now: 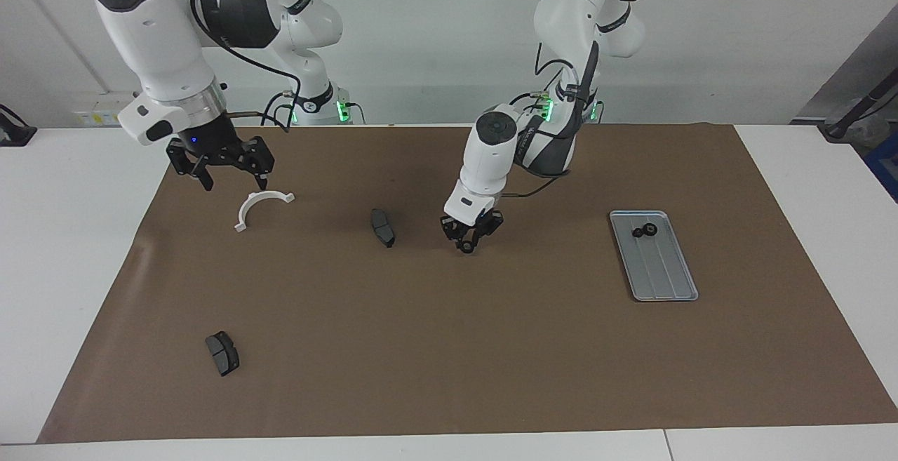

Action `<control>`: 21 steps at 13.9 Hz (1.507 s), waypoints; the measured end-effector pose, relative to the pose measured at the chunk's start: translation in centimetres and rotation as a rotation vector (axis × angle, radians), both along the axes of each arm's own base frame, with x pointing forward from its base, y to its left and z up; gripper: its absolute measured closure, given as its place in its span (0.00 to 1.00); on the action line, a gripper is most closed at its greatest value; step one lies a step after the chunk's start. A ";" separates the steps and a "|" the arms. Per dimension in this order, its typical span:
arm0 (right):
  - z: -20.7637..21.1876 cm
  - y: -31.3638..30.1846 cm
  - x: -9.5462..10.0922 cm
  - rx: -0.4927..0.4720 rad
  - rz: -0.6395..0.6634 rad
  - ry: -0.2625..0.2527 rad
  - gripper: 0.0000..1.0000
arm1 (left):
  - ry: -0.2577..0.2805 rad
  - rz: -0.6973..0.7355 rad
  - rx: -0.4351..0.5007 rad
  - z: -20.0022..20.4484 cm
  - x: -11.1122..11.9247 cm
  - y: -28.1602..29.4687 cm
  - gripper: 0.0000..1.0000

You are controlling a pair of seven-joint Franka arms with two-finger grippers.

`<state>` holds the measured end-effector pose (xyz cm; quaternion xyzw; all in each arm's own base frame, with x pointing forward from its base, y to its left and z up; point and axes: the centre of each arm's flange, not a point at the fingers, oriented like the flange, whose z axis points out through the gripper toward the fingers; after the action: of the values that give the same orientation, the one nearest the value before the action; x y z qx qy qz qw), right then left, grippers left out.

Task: Place bearing gear from tray to pile
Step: 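Carry the bearing to mid-table with the left gripper while the right gripper approaches, then grasp the bearing at mid-table with the right gripper while the left gripper returns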

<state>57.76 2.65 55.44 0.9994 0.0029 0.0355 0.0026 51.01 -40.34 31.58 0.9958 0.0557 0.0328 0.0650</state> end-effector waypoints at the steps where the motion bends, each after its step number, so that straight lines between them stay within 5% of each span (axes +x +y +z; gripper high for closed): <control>1: -0.7 0.8 0.5 0.001 0.000 -0.007 0.00 | -0.002 -0.001 -0.001 0.0 0.0 0.0 0.38; 4: -3.0 4.4 1.9 0.015 -0.028 -0.028 0.00 | -0.008 0.024 0.003 0.4 1.1 1.3 0.02; 5: -4.1 6.5 2.2 0.025 -0.048 -0.027 0.00 | -0.006 0.039 0.011 1.1 2.4 3.1 0.00; 9: -8.7 16.0 2.4 0.075 -0.077 -0.019 0.00 | 0.052 -0.010 0.074 7.3 7.7 17.8 0.00; 12: -11.4 23.1 1.0 0.068 -0.105 -0.026 0.00 | 0.096 -0.044 0.090 9.4 8.6 26.6 0.00; 16: -15.7 31.7 -1.8 0.056 -0.119 -0.049 0.00 | 0.170 -0.041 0.095 6.0 7.7 33.7 0.00; 21: -24.3 37.3 -3.2 -0.014 -0.040 -0.070 0.00 | 0.192 0.091 0.095 2.8 4.5 37.6 0.00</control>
<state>54.58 39.98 31.16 0.9973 -0.0167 0.0701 0.0103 55.50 -2.77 34.37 0.9927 0.1054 -0.0572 0.0108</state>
